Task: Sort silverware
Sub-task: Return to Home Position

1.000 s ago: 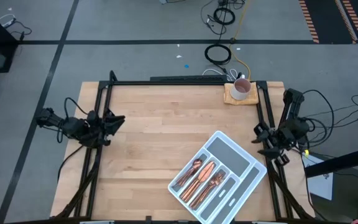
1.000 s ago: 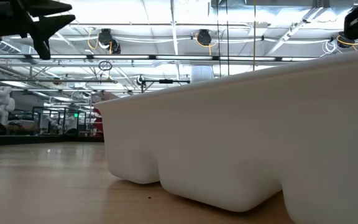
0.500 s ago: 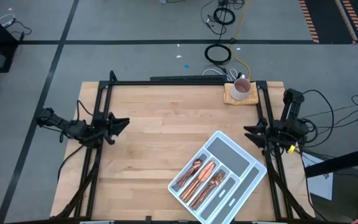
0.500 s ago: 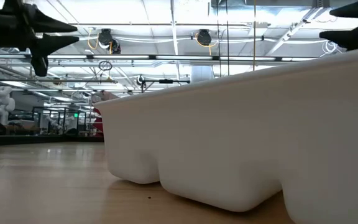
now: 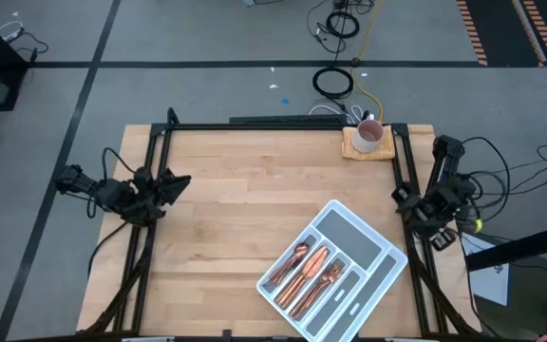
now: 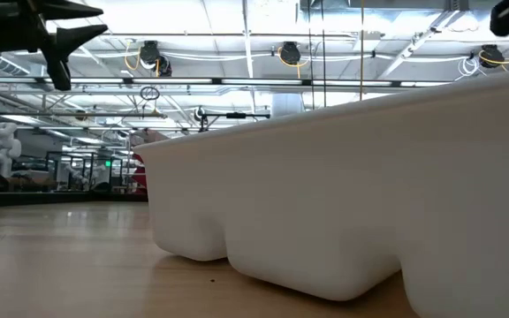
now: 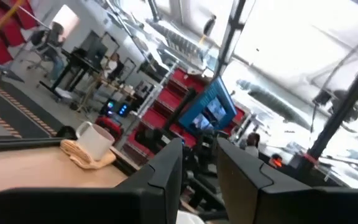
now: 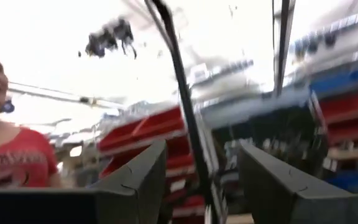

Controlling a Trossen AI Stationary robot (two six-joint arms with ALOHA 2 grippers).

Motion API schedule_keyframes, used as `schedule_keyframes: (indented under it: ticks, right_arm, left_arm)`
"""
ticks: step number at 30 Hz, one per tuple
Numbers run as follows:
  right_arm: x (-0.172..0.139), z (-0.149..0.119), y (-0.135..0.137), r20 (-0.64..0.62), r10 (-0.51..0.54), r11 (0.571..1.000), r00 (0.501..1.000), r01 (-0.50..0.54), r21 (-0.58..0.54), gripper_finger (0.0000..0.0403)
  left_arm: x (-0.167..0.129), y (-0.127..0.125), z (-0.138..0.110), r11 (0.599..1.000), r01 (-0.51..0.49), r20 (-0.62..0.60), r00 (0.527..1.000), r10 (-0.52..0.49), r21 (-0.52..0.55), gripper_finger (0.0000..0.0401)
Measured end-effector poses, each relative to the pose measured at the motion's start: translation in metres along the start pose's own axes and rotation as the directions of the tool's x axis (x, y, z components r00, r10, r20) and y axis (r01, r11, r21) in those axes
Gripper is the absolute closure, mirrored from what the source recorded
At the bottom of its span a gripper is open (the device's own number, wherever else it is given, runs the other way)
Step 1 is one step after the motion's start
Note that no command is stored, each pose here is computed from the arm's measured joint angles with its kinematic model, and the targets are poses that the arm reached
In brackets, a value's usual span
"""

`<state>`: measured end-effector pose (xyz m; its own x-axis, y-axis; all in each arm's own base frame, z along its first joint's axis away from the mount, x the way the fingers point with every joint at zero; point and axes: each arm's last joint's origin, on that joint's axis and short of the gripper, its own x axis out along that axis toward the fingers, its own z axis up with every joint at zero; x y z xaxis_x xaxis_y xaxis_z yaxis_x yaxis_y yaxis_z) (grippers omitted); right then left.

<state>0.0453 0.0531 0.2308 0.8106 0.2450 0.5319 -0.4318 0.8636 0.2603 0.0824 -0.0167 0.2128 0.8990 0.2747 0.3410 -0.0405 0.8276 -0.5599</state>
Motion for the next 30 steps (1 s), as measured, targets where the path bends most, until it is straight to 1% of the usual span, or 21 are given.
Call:
schedule_keyframes:
  ticks: [3, 6, 8, 9, 11, 13, 15, 16, 17, 18, 19, 20, 22, 24, 25, 28, 29, 30]
  right_arm:
    - [0.003, 0.018, -0.001, 0.081, -0.019, 0.999, 0.997, 0.023, -0.049, 0.0220]
    - [0.007, 0.039, -0.002, 0.140, -0.028, 0.995, 0.990, 0.042, -0.094, 0.0220]
    - [0.010, 0.053, -0.001, 0.162, 0.019, 0.992, 0.987, 0.001, -0.126, 0.0220]
    - [0.012, 0.060, 0.000, 0.160, 0.055, 0.989, 0.986, -0.031, -0.145, 0.0220]
    - [0.016, 0.071, 0.002, 0.103, 0.125, 0.976, 0.987, -0.104, -0.191, 0.0220]
    - [0.019, 0.081, 0.006, 0.022, 0.238, 0.947, 0.971, -0.227, -0.225, 0.0220]
    - [0.019, 0.092, 0.008, -0.027, 0.375, 0.897, 0.927, -0.370, -0.241, 0.0220]
    - [0.019, 0.094, 0.009, -0.054, 0.419, 0.874, 0.907, -0.418, -0.248, 0.0220]
    - [0.018, 0.092, 0.009, -0.097, 0.436, 0.861, 0.895, -0.446, -0.247, 0.0220]
    - [0.017, 0.086, 0.010, -0.154, 0.438, 0.857, 0.886, -0.463, -0.226, 0.0220]
    - [0.016, 0.078, 0.010, -0.205, 0.425, 0.866, 0.882, -0.462, -0.192, 0.0220]
    - [0.015, 0.070, 0.010, -0.228, 0.407, 0.879, 0.885, -0.447, -0.167, 0.0220]
    - [0.015, 0.054, 0.011, -0.197, 0.352, 0.910, 0.915, -0.384, -0.157, 0.0220]
    - [0.012, 0.037, 0.012, -0.151, 0.331, 0.923, 0.932, -0.352, -0.153, 0.0220]
    - [0.010, 0.028, 0.013, -0.122, 0.336, 0.925, 0.934, -0.352, -0.143, 0.0220]
    - [0.001, 0.003, 0.011, -0.027, 0.340, 0.934, 0.940, -0.341, -0.105, 0.0220]
    - [-0.003, -0.008, 0.010, -0.021, 0.337, 0.936, 0.941, -0.338, -0.101, 0.0220]
    - [-0.004, -0.014, 0.010, -0.076, 0.337, 0.933, 0.938, -0.344, -0.107, 0.0220]
  left_arm:
    - [0.000, 0.000, 0.001, 1.000, -0.011, 0.012, 1.000, 0.011, -0.029, 0.0299]
    - [0.000, -0.001, 0.001, 1.000, 0.031, 0.005, 0.999, -0.031, 0.003, 0.0299]
    - [0.000, -0.004, 0.006, 0.998, 0.063, 0.045, 0.997, -0.063, -0.004, 0.0299]
    - [-0.001, -0.005, 0.010, 0.995, 0.097, 0.069, 0.993, -0.095, -0.015, 0.0299]
    - [-0.002, -0.009, 0.016, 0.982, 0.188, 0.112, 0.976, -0.186, -0.001, 0.0299]
    - [-0.004, -0.014, 0.024, 0.954, 0.297, 0.172, 0.938, -0.299, 0.040, 0.0299]
    - [-0.007, -0.018, 0.030, 0.899, 0.420, 0.207, 0.875, -0.437, 0.120, 0.0299]
    - [-0.009, -0.020, 0.030, 0.864, 0.475, 0.196, 0.843, -0.501, 0.168, 0.0299]
    - [-0.009, -0.021, 0.029, 0.836, 0.511, 0.174, 0.821, -0.544, 0.201, 0.0299]
    - [-0.009, -0.021, 0.026, 0.827, 0.523, 0.144, 0.820, -0.554, 0.206, 0.0299]
    - [-0.009, -0.019, 0.021, 0.839, 0.510, 0.116, 0.837, -0.535, 0.187, 0.0299]
    - [-0.008, -0.015, 0.014, 0.865, 0.476, 0.090, 0.865, -0.493, 0.158, 0.0299]
    - [-0.005, -0.010, 0.005, 0.918, 0.378, 0.030, 0.923, -0.384, 0.123, 0.0299]
    - [-0.004, -0.007, 0.002, 0.954, 0.286, 0.015, 0.957, -0.289, 0.091, 0.0299]
    - [-0.003, -0.006, 0.000, 0.961, 0.263, 0.006, 0.965, -0.264, 0.087, 0.0299]
    - [-0.003, -0.005, -0.003, 0.965, 0.249, -0.020, 0.968, -0.248, 0.083, 0.0299]
    - [-0.003, -0.004, -0.003, 0.965, 0.248, -0.020, 0.969, -0.247, 0.082, 0.0299]
    - [-0.003, -0.004, -0.003, 0.966, 0.246, -0.024, 0.969, -0.245, 0.084, 0.0299]
